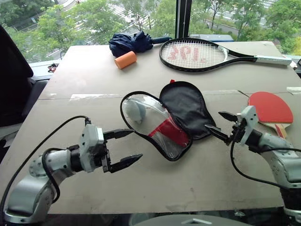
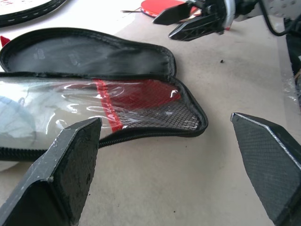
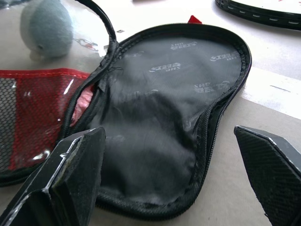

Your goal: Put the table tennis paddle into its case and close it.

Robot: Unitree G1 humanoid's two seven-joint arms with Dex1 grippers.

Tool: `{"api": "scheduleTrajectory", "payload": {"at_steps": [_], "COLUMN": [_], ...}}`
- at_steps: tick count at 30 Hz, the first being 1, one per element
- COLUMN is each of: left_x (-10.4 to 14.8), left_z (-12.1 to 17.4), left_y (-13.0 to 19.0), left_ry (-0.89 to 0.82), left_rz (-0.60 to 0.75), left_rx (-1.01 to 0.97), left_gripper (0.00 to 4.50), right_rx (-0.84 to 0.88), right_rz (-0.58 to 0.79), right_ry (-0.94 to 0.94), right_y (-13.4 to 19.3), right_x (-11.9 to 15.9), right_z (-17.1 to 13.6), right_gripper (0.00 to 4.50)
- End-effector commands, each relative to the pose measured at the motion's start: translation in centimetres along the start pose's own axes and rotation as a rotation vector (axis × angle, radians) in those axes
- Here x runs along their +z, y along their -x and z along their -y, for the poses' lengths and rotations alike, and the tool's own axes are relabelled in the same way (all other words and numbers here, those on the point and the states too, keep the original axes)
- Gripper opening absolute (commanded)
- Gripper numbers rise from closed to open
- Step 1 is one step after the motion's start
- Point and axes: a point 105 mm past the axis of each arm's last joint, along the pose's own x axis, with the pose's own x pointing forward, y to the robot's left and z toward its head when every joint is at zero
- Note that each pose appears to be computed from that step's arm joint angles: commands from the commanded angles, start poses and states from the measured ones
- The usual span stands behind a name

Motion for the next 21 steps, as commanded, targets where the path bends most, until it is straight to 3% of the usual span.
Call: {"api": "scheduleTrajectory", "payload": {"at_steps": [1,2,6,8,13,21], "left_x": [2.7,3.4,4.9,5.2,4.0,4.4], "left_z": [-0.7,-0.9,-1.1,-0.9,-0.3,-0.7], "left_y": [0.9,1.0,0.9,0.7,0.2,-0.2], "left_ry": [-0.066,-0.085,-0.115,-0.108,-0.092,-0.115], "left_rz": [0.014,0.015,0.023,0.037,0.013,0.026], "left_rx": [-0.041,-0.046,-0.056,-0.065,-0.088,-0.094], "left_gripper": [4.5,4.5,4.5,4.5,4.5,4.5], "right_rx": [-0.074,-0.055,-0.029,-0.037,-0.075,-0.084], "right_rz": [-0.079,-0.083,-0.124,-0.12,-0.137,-0.16], "right_ry": [-0.031,-0.037,-0.033,-0.039,-0.047,-0.059], "right_y": [-1.3,-1.5,-1.1,-0.8,1.3,4.1], "right_x": [-0.4,-0.4,-1.0,-1.0,-1.3,-0.9], "right_z": [1.2,1.0,0.3,0.0,-0.7,-1.9], "right_gripper": [4.43,4.43,2.66,2.14,0.1,0.1]}}
